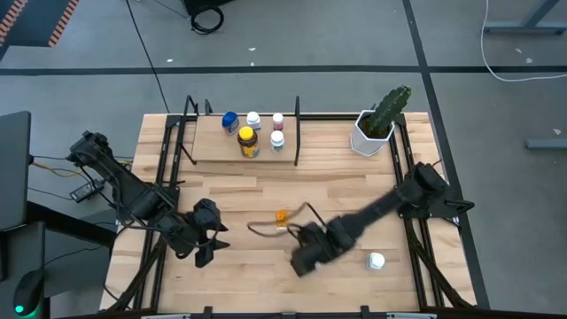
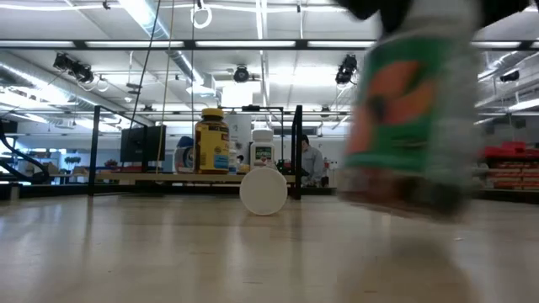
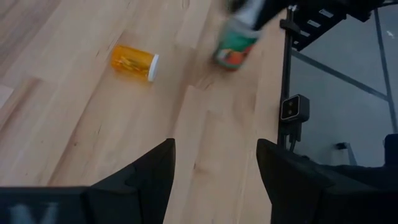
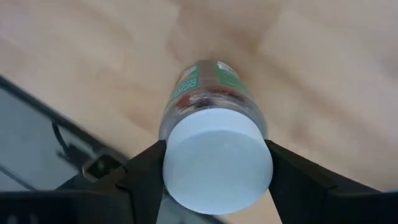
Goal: Pick and place medicine bottles onto shelf by color
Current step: Put the clear pill bottle with white cover on the shelf
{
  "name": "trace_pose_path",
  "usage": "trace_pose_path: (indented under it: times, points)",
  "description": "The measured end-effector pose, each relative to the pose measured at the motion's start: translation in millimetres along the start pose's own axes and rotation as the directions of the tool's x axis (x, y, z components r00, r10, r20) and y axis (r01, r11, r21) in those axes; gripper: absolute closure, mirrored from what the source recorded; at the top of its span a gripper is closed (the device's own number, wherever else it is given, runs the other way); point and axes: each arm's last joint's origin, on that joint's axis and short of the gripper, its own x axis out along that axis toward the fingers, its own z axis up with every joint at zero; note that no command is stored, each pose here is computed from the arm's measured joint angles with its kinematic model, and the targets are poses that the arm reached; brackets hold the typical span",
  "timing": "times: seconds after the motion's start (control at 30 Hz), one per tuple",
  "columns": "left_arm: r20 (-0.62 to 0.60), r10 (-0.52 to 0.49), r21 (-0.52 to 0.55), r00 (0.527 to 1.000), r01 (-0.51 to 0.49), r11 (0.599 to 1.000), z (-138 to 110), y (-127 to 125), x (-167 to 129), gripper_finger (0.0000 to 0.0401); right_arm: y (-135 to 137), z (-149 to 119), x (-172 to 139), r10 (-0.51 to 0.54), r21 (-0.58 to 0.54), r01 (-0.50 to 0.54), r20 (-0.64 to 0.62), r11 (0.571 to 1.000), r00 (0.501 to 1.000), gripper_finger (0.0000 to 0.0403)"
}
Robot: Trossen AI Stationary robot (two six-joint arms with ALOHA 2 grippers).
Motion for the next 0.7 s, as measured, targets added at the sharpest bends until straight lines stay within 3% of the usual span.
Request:
trace_pose_path:
  times: [0.13, 0.33, 0.7]
  points:
    - [0.015, -0.019, -0.012, 1.000, 0.019, 1.000, 2, 3, -8, 0.0170, -6, 46, -4, -0.011, -0.055, 0.010, -0.014, 0.998, 1.000, 0.0157]
    - [0.020, -0.025, -0.034, 0.999, 0.026, 0.999, 3, 7, -16, 0.0170, -31, 98, -11, -0.132, -0.116, 0.128, -0.034, 0.985, 0.991, 0.0156]
    - [0.055, 0.020, -0.099, 0.998, -0.014, 0.995, 10, 13, -13, 0.0170, -47, 166, -21, -0.067, -0.299, 0.098, 0.112, 0.949, 0.991, 0.0155]
